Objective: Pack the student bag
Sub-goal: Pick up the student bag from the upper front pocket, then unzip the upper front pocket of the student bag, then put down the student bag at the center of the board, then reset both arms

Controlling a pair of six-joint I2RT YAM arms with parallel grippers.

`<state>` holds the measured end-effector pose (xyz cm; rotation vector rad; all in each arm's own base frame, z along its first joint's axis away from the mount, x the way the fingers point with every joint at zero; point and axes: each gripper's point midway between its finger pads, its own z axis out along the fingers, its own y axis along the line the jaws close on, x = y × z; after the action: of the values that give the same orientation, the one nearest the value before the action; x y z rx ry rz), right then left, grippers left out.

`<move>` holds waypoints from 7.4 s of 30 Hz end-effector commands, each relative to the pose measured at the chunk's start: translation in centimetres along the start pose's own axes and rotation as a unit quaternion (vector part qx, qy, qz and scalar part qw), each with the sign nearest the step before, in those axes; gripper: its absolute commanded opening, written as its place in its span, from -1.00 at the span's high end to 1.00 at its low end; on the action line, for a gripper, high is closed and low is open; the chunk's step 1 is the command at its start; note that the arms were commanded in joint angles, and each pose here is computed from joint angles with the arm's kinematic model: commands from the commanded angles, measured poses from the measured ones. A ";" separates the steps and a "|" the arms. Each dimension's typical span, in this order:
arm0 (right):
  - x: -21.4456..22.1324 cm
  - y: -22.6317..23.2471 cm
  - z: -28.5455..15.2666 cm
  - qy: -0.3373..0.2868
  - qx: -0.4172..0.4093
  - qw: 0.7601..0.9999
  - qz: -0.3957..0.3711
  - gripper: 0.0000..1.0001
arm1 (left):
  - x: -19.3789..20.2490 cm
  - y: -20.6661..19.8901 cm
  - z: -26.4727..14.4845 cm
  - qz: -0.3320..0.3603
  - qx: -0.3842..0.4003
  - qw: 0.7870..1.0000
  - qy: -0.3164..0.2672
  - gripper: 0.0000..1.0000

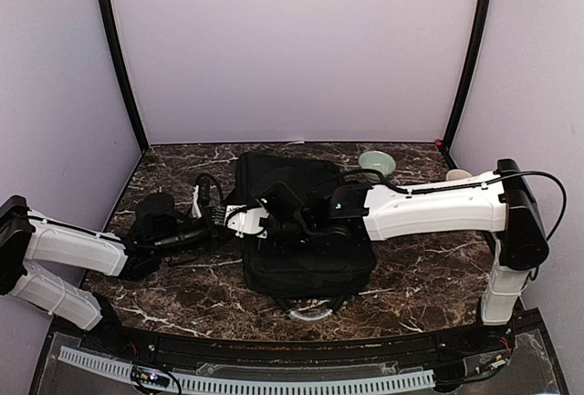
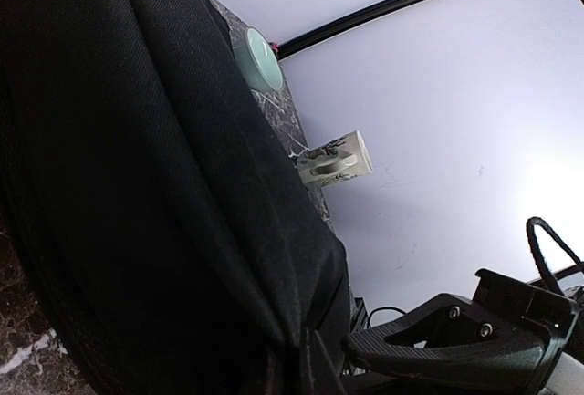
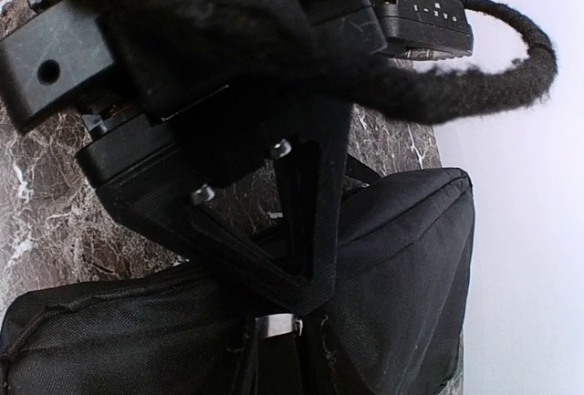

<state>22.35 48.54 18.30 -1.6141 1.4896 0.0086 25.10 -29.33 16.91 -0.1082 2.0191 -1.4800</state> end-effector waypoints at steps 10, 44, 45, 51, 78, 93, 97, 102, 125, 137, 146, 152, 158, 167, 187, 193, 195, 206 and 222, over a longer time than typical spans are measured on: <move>1.8 1.0 -0.1 0.006 -0.013 1.000 -0.019 0.36 | -2.7 -7.8 -1.3 0.053 0.132 0.989 -0.050 1.00; -1.1 1.5 -0.6 -0.033 -0.064 0.997 0.018 0.26 | -3.0 -8.2 -1.1 0.052 0.138 0.988 -0.052 1.00; -1.2 1.8 -0.4 -0.033 -0.067 0.997 0.018 0.26 | -3.0 -8.3 -1.1 0.052 0.139 0.988 -0.053 1.00; -1.6 2.6 0.6 -0.034 -0.073 0.996 0.030 0.18 | -3.1 -8.4 -1.3 0.051 0.138 0.988 -0.056 1.00; -1.3 -2.5 -1.3 0.003 0.106 0.994 -0.007 0.70 | -2.9 -7.7 -1.5 0.048 0.132 0.988 -0.058 1.00; 0.6 -3.3 -1.9 -0.025 -0.074 0.986 0.149 1.00 | -2.8 -6.7 -2.2 0.057 0.111 0.990 -0.069 1.00; 3.4 -3.8 -1.6 -0.008 -0.135 0.964 0.227 1.00 | -2.8 -5.6 -2.2 0.068 0.087 0.991 -0.074 1.00; 6.5 -4.9 -1.1 -0.004 -0.191 0.928 0.319 1.00 | -2.5 -3.5 -2.1 0.077 0.040 0.994 -0.072 1.00; 14.5 -4.8 -0.2 0.037 -0.301 0.806 0.508 1.00 | -1.3 3.9 -3.5 0.102 -0.113 0.987 -0.058 1.00; 19.7 -6.2 -0.4 0.066 -0.256 0.798 0.542 1.00 | -1.0 6.0 -4.0 0.095 -0.147 0.983 -0.048 1.00; 23.9 -7.7 -0.8 0.087 -0.207 0.791 0.570 1.00 | -0.8 7.0 -4.1 0.089 -0.160 0.982 -0.043 1.00; 25.7 -8.6 -1.1 0.093 -0.184 0.785 0.585 1.00 | -0.8 7.5 -4.1 0.087 -0.166 0.981 -0.039 1.00; 26.6 -9.2 -1.2 0.094 -0.168 0.781 0.594 1.00 | -0.7 7.8 -3.9 0.086 -0.169 0.981 -0.034 1.00; 27.3 -9.8 -1.5 0.096 -0.146 0.781 0.600 1.00 | -0.6 8.2 -3.9 0.082 -0.173 0.981 -0.031 1.00; 25.2 -14.2 -4.6 0.046 -0.095 0.819 0.564 0.37 | -2.7 6.9 -4.7 0.161 -0.231 0.959 -0.021 0.40; 23.2 -17.1 -7.2 0.008 -0.070 0.850 0.522 0.30 | -7.0 4.3 -6.6 0.265 -0.290 0.918 -0.054 0.17; 22.9 -18.1 -7.8 0.005 -0.062 0.860 0.506 0.27 | -8.9 3.0 -7.3 0.316 -0.308 0.894 -0.070 0.06; 22.5 -28.7 -16.7 -0.033 0.165 0.889 0.426 -0.44 | -19.5 -4.9 -7.4 0.466 -0.371 0.790 -0.145 -0.39; 26.3 -31.3 -21.8 -0.014 0.340 0.815 0.469 -1.00 | -24.4 -4.3 -10.7 0.444 -0.405 0.753 -0.266 -0.98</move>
<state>43.06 11.12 32.81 -0.2820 1.9150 0.0484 38.79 -13.11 32.32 0.1145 1.7329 0.1248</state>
